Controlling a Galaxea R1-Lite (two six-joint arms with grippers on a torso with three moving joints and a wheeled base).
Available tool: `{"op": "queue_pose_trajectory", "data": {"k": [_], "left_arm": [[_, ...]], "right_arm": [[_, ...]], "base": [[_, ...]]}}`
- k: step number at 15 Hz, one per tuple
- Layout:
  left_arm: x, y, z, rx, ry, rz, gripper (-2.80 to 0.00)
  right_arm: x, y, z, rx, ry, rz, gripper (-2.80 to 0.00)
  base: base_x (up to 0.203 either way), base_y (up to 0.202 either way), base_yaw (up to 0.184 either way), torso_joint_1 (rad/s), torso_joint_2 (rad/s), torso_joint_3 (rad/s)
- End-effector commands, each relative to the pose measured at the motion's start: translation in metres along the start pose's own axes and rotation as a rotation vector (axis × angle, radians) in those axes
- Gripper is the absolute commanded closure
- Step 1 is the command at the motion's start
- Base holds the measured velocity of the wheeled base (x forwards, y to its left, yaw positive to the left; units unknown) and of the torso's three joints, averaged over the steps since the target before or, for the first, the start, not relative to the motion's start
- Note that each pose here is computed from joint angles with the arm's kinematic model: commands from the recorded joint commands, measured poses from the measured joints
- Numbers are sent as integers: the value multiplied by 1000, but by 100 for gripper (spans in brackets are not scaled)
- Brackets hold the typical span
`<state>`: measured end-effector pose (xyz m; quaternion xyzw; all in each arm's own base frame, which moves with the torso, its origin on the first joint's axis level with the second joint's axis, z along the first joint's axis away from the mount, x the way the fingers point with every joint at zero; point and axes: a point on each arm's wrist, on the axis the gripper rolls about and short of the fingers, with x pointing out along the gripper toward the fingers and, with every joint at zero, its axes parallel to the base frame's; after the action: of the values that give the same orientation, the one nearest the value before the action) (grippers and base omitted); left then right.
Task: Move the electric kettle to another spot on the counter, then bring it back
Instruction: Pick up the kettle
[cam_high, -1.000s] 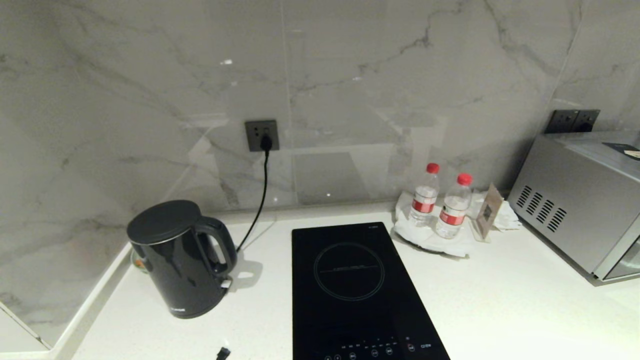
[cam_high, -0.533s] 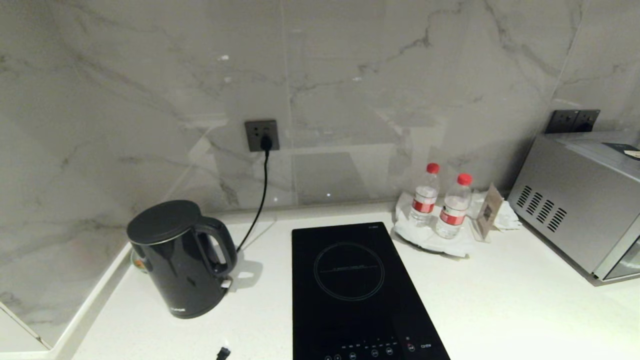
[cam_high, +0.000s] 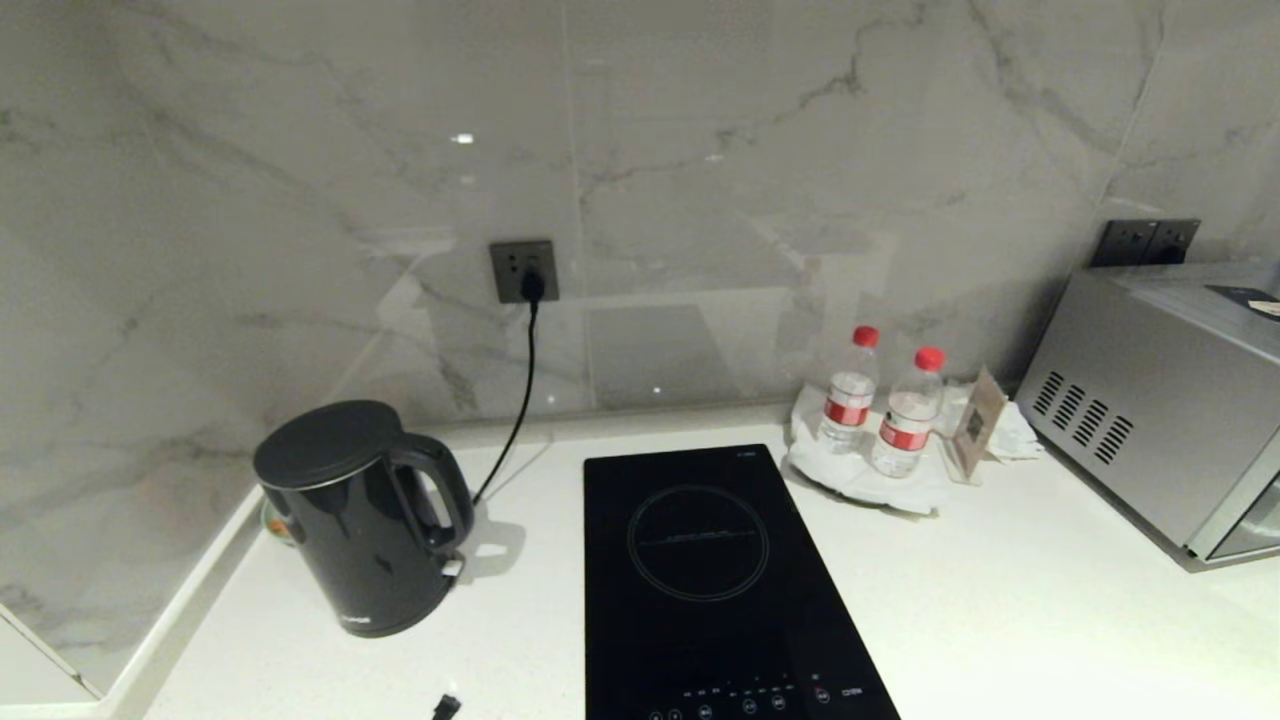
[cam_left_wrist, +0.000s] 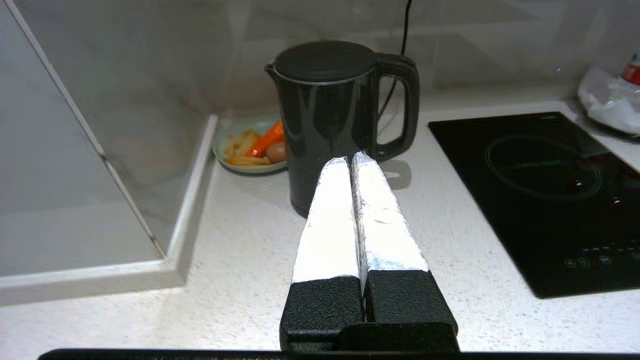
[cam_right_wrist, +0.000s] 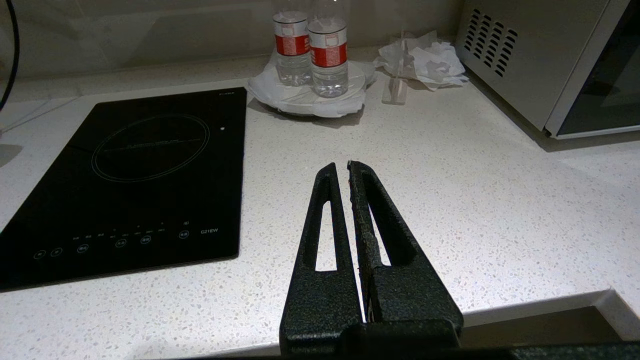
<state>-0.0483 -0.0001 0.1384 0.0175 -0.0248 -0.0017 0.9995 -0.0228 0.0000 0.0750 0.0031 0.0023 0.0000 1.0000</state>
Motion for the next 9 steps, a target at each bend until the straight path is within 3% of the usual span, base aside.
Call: {"op": "queue_pose_trajectory", "data": {"k": [1,5,9], "left_arm": [[-6,0,-3,-12,-44,-2,0],[2,-1,-23,17,30,-8,0],[2,-1,-21,15,24,5,0]], "right_arm": [[0,0,0,0,0,0,0],[0,0,0,0,0,0,0],[0,0,0,0,0,0,0]], "base": [[0,0,0,0,0,0],[0,0,0,0,0,0],[0,0,0,0,0,0]]}}
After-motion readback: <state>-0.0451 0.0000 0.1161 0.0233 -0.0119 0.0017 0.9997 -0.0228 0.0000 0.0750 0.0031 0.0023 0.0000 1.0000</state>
